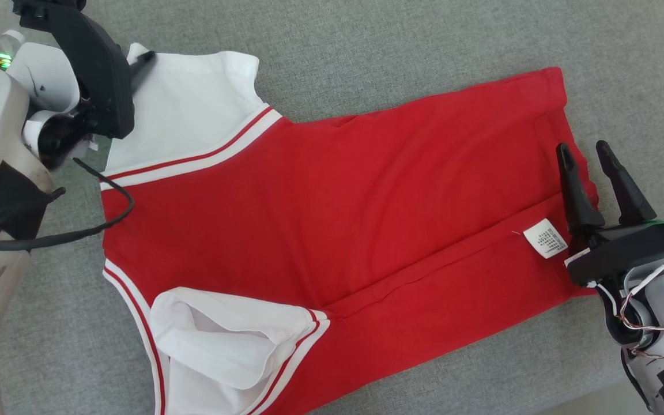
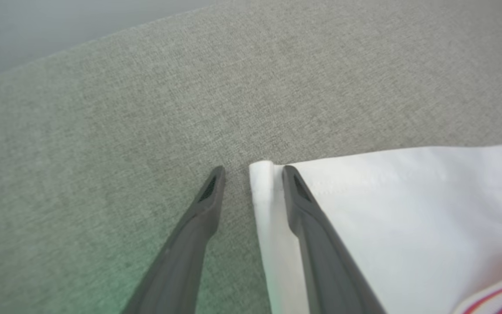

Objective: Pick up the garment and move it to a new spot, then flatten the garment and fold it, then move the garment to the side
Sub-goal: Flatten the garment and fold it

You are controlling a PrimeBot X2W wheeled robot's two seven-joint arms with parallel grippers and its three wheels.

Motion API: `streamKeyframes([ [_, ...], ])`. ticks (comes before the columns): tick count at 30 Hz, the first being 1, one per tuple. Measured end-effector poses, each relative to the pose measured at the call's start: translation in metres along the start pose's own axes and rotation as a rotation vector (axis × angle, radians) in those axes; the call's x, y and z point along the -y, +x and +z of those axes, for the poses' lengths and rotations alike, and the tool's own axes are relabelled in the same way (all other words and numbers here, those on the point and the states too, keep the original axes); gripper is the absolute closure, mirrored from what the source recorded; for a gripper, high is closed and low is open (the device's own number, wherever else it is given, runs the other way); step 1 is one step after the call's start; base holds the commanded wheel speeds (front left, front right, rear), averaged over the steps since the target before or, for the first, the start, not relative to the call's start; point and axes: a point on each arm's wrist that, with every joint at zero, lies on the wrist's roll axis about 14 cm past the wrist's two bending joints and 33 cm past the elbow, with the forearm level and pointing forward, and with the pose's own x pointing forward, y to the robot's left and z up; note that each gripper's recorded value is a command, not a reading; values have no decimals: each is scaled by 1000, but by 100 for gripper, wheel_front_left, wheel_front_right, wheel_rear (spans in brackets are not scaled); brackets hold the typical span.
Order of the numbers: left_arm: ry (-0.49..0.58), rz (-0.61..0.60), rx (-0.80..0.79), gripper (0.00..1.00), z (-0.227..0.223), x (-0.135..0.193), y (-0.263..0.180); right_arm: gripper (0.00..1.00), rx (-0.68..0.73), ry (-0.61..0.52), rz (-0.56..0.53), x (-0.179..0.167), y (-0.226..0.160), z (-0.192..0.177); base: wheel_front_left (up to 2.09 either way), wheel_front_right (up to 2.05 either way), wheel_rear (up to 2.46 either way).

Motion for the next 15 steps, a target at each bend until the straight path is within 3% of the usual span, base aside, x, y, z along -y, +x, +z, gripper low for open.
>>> streamKeyframes([
  [5, -9, -17, -43, 100, -3, 4, -2, 0, 15, -19, 9, 1, 3, 9, 0, 0, 0],
  [8, 2, -24, -52, 100, -3, 6, -3, 0, 31, 57, -3, 0, 6, 13, 0, 0, 0],
  [15, 25, -36, -54, 100, 1, 12, -5, 0, -127, 126, 22, 2, 29, 17, 0, 0, 0],
])
